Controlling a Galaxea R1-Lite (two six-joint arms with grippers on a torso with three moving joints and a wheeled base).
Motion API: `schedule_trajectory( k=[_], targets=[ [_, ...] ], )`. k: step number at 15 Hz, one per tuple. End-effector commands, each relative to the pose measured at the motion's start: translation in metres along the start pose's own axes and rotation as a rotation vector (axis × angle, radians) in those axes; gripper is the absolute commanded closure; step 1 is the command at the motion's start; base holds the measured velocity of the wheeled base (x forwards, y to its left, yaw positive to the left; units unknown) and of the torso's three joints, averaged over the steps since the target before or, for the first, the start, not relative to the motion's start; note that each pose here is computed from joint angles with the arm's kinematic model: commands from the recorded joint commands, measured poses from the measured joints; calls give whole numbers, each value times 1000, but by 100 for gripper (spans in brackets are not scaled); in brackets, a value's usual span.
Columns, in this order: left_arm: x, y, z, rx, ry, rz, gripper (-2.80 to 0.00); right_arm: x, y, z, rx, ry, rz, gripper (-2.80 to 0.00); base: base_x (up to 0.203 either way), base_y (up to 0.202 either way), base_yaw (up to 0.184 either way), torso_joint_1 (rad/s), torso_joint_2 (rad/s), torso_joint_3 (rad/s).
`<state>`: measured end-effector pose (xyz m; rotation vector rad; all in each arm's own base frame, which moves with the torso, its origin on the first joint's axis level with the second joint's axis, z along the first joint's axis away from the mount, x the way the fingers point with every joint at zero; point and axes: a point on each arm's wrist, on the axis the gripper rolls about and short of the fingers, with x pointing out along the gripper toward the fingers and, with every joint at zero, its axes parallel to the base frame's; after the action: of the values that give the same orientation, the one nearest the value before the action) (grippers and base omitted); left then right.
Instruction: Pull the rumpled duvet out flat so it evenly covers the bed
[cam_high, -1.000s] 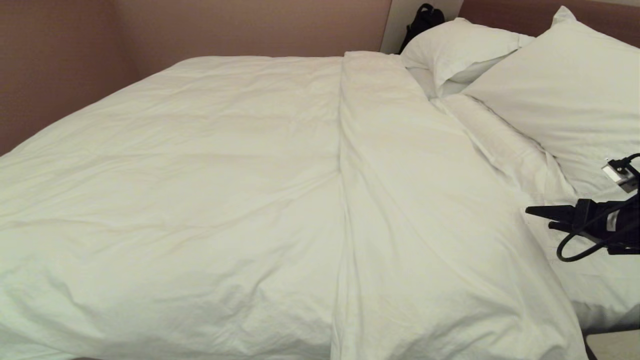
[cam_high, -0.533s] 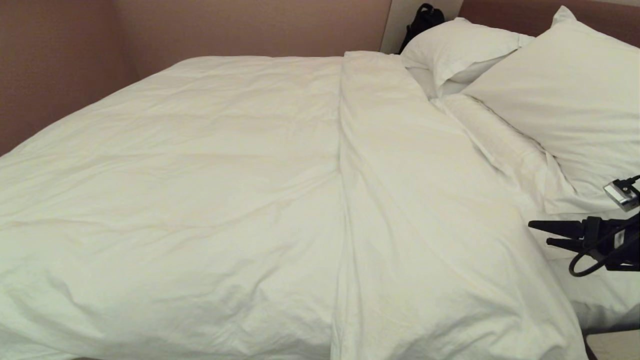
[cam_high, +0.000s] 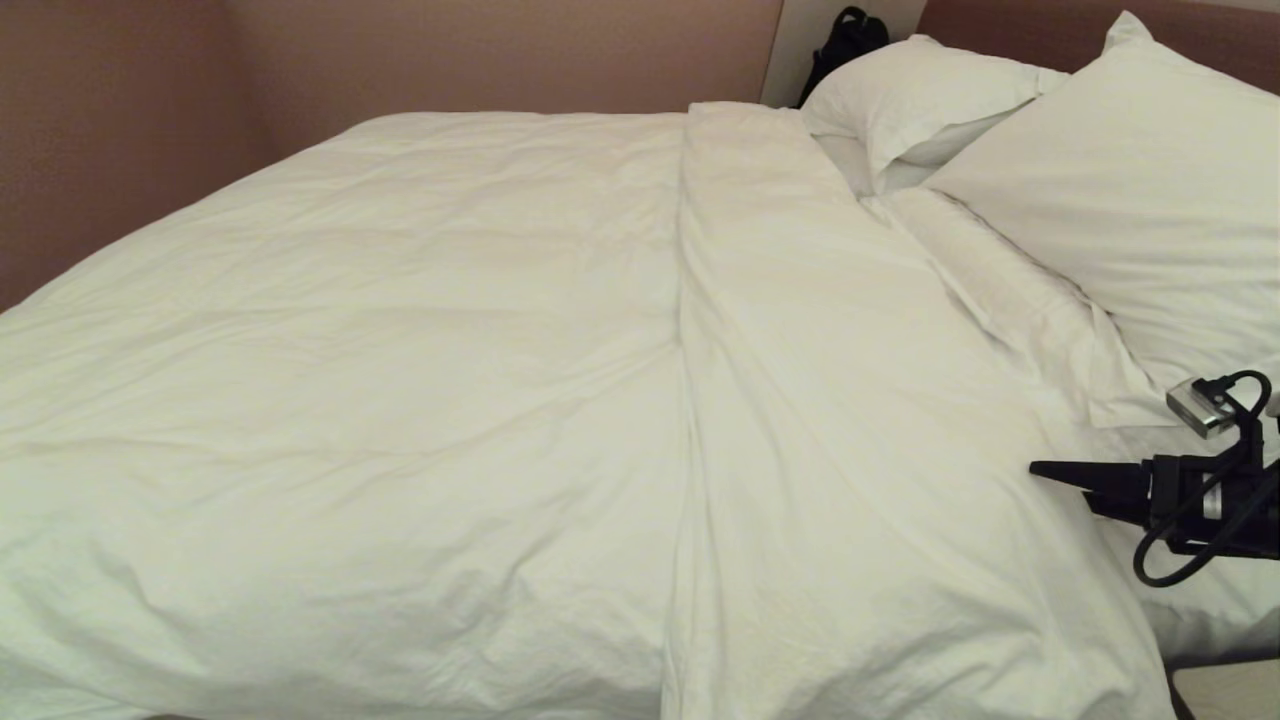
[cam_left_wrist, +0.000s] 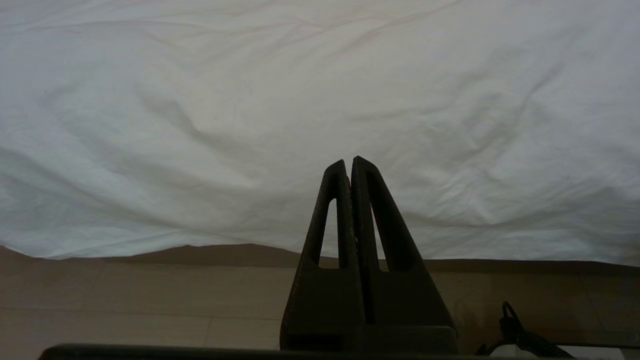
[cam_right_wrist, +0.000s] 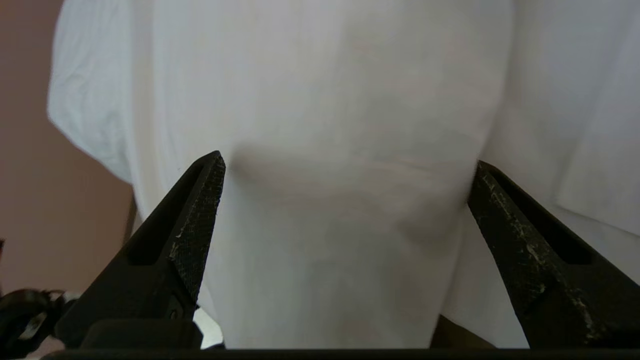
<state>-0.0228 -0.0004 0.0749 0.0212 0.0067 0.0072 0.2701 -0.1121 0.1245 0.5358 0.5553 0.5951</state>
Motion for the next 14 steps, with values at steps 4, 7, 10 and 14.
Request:
schedule_trajectory(
  k=[4,7,10,14],
  targets=[
    [0,0,0,0,0,0,0,19,2,-7,17,56,89,-280,0,0,0,0,0,0],
    [0,0,0,0,0,0,0,27,5,-11,20,81,104,-280,0,0,0,0,0,0],
    [0,0,0,0,0,0,0,35,3,-17,37,109,107,-280,0,0,0,0,0,0],
    [0,0,0,0,0,0,0,39,3,-23,49,130,81,0,0,0,0,0,0,0]
  ],
)
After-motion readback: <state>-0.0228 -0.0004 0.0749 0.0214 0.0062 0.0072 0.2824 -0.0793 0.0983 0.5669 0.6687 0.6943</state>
